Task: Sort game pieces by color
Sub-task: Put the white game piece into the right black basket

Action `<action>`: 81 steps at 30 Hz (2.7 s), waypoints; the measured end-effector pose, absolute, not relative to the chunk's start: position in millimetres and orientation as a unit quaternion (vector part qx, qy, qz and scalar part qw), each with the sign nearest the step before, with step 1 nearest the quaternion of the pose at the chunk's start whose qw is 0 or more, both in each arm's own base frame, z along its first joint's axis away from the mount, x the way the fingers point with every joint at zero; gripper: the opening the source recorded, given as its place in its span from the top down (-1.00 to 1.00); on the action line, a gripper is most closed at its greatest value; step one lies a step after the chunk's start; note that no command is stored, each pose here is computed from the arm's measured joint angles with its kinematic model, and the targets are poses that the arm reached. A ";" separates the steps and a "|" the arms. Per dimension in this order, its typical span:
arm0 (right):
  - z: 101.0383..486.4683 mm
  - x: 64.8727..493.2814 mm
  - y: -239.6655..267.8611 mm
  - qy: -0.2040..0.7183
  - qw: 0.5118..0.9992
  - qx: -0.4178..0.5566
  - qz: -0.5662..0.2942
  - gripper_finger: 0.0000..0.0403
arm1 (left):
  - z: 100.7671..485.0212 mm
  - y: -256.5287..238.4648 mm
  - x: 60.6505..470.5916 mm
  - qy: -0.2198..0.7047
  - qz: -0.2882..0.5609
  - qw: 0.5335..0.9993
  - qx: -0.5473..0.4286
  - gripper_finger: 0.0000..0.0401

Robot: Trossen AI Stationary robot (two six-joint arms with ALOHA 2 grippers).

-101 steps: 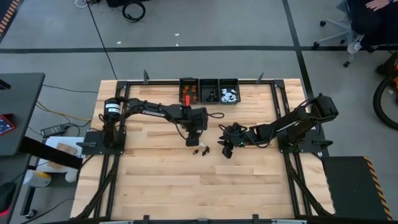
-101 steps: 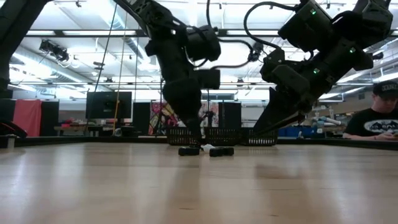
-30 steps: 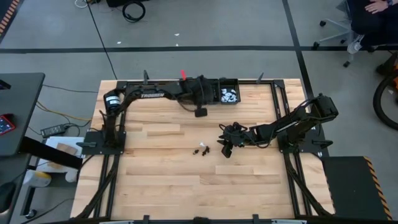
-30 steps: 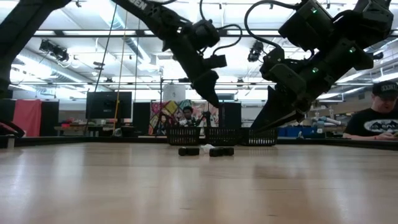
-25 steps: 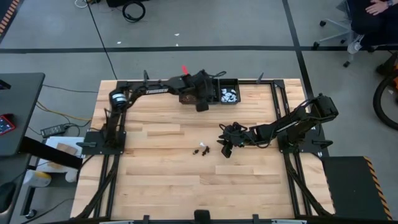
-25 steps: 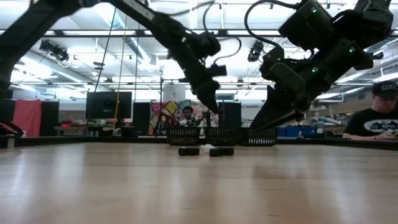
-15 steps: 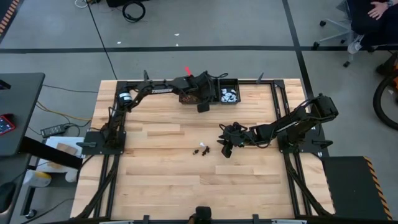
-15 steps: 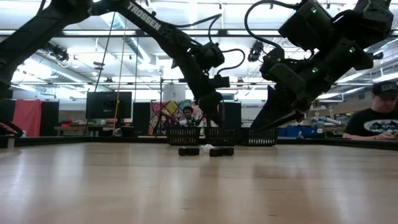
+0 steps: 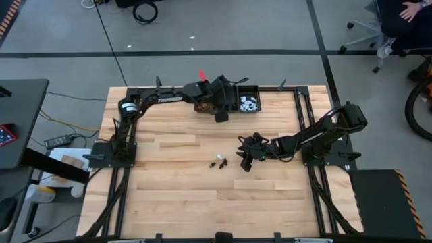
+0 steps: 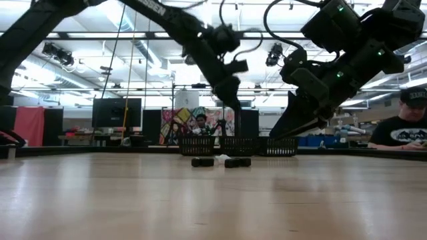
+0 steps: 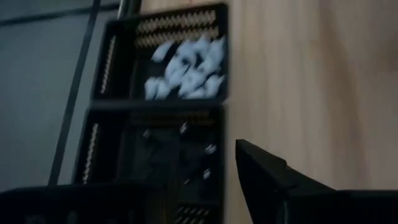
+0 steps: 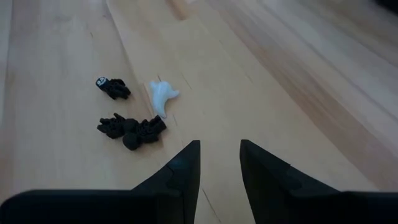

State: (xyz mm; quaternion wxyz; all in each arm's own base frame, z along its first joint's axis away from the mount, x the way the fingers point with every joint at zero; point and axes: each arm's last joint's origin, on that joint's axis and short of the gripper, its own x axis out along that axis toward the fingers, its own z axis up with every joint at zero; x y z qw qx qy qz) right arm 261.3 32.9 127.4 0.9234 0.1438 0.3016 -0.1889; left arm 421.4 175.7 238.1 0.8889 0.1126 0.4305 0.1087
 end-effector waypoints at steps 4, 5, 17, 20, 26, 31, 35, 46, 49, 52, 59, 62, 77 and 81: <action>127.5 261.3 33.2 0.301 0.924 0.140 -0.190 0.41 | 249.2 156.8 422.5 0.406 0.099 0.900 0.125 0.42; 127.5 261.3 33.1 0.301 0.924 0.140 -0.190 0.41 | 248.8 150.6 419.6 0.403 0.095 0.901 0.128 0.43; 132.4 266.8 27.5 0.296 0.944 0.078 -0.125 0.41 | 208.8 47.7 317.1 0.354 0.072 0.928 0.086 0.49; 139.1 271.4 28.3 0.262 0.958 0.052 -0.104 0.41 | 201.9 25.3 286.3 0.339 0.058 0.937 0.067 0.49; 150.1 277.4 29.7 0.206 0.975 0.021 -0.084 0.41 | 183.9 -3.1 240.0 0.278 0.032 0.959 0.033 0.49; 154.7 279.7 30.6 0.180 0.981 0.009 -0.073 0.40 | 175.5 -12.6 218.0 0.258 0.021 0.966 0.014 0.49; 154.5 285.5 31.7 0.174 0.982 0.009 -0.072 0.34 | 175.9 -15.7 209.6 0.247 0.037 0.968 0.026 0.49; 143.4 327.6 40.7 0.194 0.979 -0.032 -0.055 0.08 | 178.8 -16.9 206.5 0.245 0.047 0.967 0.047 0.49; 141.5 326.2 41.6 0.206 0.977 -0.029 -0.055 0.00 | 179.3 -16.9 206.7 0.242 0.046 0.968 0.052 0.49; 138.7 324.4 46.4 0.220 0.974 -0.021 -0.042 -0.09 | 180.0 -17.0 207.1 0.239 0.043 0.968 0.063 0.49; 118.3 321.9 59.7 0.255 0.965 -0.043 -0.038 -0.17 | 179.6 -16.9 207.4 0.240 0.039 0.967 0.077 0.49; 112.3 322.8 58.2 0.256 0.962 -0.052 -0.078 -0.16 | 178.7 -15.9 208.2 0.241 0.037 0.965 0.096 0.49; 106.9 358.3 50.5 0.313 0.940 -0.013 -0.133 -0.14 | 179.8 -14.5 208.8 0.236 0.043 0.967 0.083 0.49; 110.1 363.6 50.2 0.362 0.917 -0.033 -0.164 -0.14 | 180.1 -14.0 209.0 0.234 0.044 0.968 0.083 0.49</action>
